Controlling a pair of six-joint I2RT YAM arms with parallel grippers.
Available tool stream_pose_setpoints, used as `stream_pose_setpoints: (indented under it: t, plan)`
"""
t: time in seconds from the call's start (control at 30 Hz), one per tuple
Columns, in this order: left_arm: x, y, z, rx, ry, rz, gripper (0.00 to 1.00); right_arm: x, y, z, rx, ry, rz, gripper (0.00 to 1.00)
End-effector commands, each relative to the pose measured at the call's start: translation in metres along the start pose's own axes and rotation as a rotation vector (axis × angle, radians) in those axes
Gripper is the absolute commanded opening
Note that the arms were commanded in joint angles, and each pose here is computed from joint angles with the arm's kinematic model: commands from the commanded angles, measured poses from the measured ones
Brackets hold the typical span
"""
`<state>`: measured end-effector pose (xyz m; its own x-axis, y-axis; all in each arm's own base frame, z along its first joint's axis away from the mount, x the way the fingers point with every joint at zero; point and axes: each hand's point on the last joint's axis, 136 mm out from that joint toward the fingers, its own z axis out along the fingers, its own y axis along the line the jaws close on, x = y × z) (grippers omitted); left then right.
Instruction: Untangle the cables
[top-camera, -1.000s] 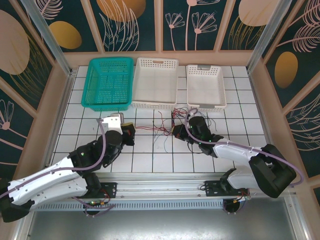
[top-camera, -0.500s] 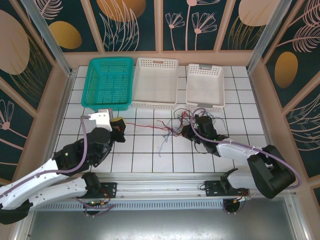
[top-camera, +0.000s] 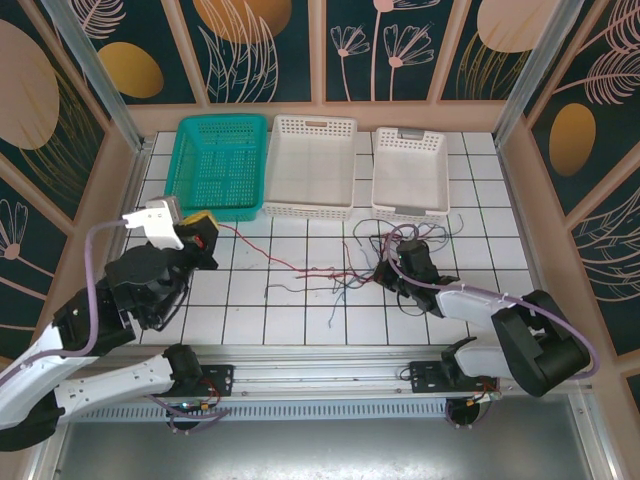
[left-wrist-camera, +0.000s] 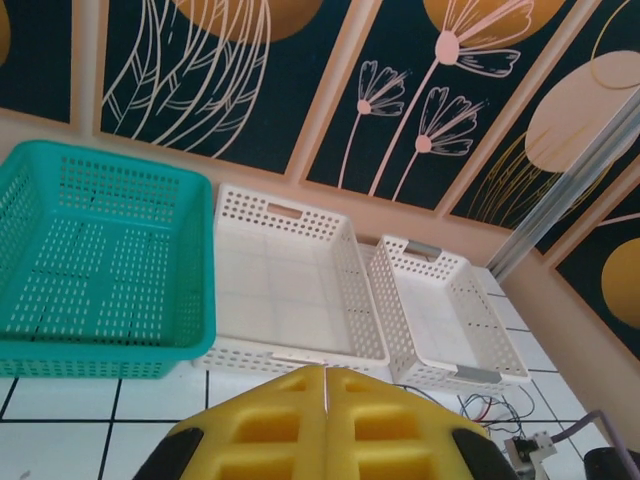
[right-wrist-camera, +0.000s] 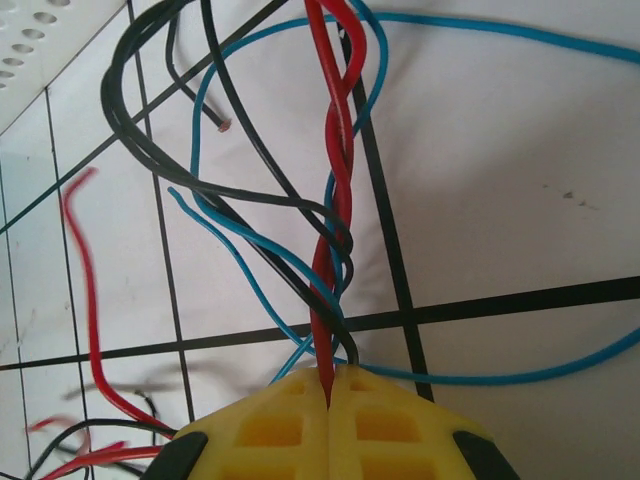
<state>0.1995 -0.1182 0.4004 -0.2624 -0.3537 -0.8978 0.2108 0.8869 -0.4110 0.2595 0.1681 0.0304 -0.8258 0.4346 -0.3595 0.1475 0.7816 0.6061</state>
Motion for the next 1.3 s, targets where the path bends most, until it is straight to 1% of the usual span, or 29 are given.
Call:
stream_pose_setpoints:
  t: [0.0,0.1,0.2,0.37,0.53,0.67,0.83,1.07,1.27]
  plan:
    - [-0.026,0.002,-0.009,-0.023,-0.048,0.037,0.0,0.003,-0.016,0.003,0.052,0.003,-0.01,0.0]
    - [-0.045,0.002,-0.013,-0.044,-0.086,0.068,0.0,0.004,-0.015,0.004,0.042,0.007,-0.007,0.0]
    - [-0.063,0.003,-0.014,-0.102,-0.123,0.122,0.0,0.004,-0.014,0.006,0.035,0.008,-0.003,0.0]
    - [-0.099,0.003,-0.022,-0.163,-0.216,0.177,0.0,0.007,-0.01,0.007,0.016,0.019,-0.005,0.0]
    - [-0.106,-0.001,-0.013,-0.232,-0.237,0.263,0.0,0.007,0.009,0.004,-0.04,0.011,-0.036,0.0]
    - [-0.108,0.0,-0.006,-0.318,-0.27,0.34,0.0,0.008,0.031,-0.001,-0.075,0.001,-0.091,0.0]
    - [-0.125,0.008,-0.006,-0.403,-0.323,0.372,0.0,0.011,0.054,-0.006,-0.111,0.001,-0.145,0.0]
    - [-0.119,0.023,0.032,-0.496,-0.279,0.459,0.0,0.018,0.077,-0.011,-0.142,0.008,-0.196,0.0]
    - [-0.118,0.063,0.072,-0.556,-0.232,0.424,0.0,0.024,0.087,-0.017,-0.169,0.013,-0.213,0.0]
